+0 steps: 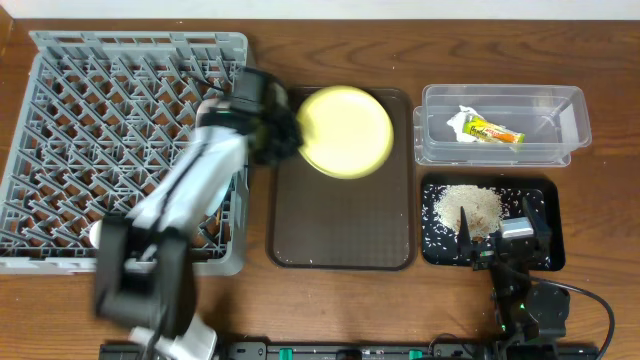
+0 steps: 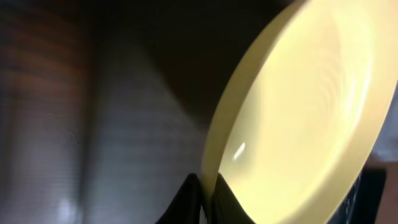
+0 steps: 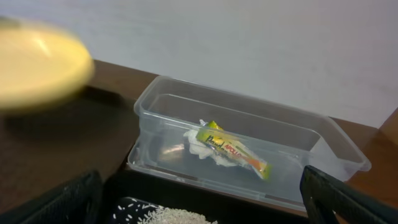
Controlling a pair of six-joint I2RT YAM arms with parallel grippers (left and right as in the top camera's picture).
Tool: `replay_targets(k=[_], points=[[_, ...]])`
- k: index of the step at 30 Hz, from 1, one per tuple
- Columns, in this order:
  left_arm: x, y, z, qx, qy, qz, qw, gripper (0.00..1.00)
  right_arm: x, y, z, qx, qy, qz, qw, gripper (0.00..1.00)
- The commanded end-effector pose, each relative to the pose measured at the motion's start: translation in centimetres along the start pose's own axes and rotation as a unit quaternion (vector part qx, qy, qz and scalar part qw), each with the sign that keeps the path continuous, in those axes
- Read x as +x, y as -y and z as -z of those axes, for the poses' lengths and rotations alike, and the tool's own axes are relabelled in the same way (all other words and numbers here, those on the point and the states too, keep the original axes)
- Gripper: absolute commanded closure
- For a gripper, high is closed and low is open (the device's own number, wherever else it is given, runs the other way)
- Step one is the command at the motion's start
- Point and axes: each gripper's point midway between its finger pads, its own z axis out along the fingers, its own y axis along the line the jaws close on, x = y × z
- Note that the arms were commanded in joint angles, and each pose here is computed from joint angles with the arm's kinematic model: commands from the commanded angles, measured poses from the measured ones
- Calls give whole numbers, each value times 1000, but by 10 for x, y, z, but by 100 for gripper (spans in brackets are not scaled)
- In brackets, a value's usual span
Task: Sort waste into correct bins and load items into the dishwasher
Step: 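Lift the yellow plate and carry it into the dish rack, then stand the yellow plate upright in the rack and release it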
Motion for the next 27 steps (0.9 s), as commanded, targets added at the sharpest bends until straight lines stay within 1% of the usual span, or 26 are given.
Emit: replay_targets(k=[1,3,5,7,10,12,15,17,21,27], points=[[-36,-26,79,-76,116,-47,989,92,0,2,0,3,0,3,1000,1],[-43,-54,118,-136,157,-40,977,92,0,2,0,3,0,3,1000,1],[-46,-87,157,-213,193,-35,957,92,0,2,0,3,0,3,1000,1],[-46,-119,189,-289,217,-28,932,92,1,2,0,3,0,3,1000,1],[-43,-154,217,-377,221,-32,899,92,0,2,0,3,0,3,1000,1],[-40,-174,228,-424,218,-19,879,92,0,2,0,3,0,3,1000,1],[-45,-190,234,-456,219,-15,862,92,0,2,0,3,0,3,1000,1],[-57,-197,235,-463,234,-12,855,92,1,2,0,3,0,3,1000,1],[-74,-207,236,-477,236,-42,846,92,0,2,0,3,0,3,1000,1],[-84,-217,227,-491,213,-75,842,92,1,2,0,3,0,3,1000,1]])
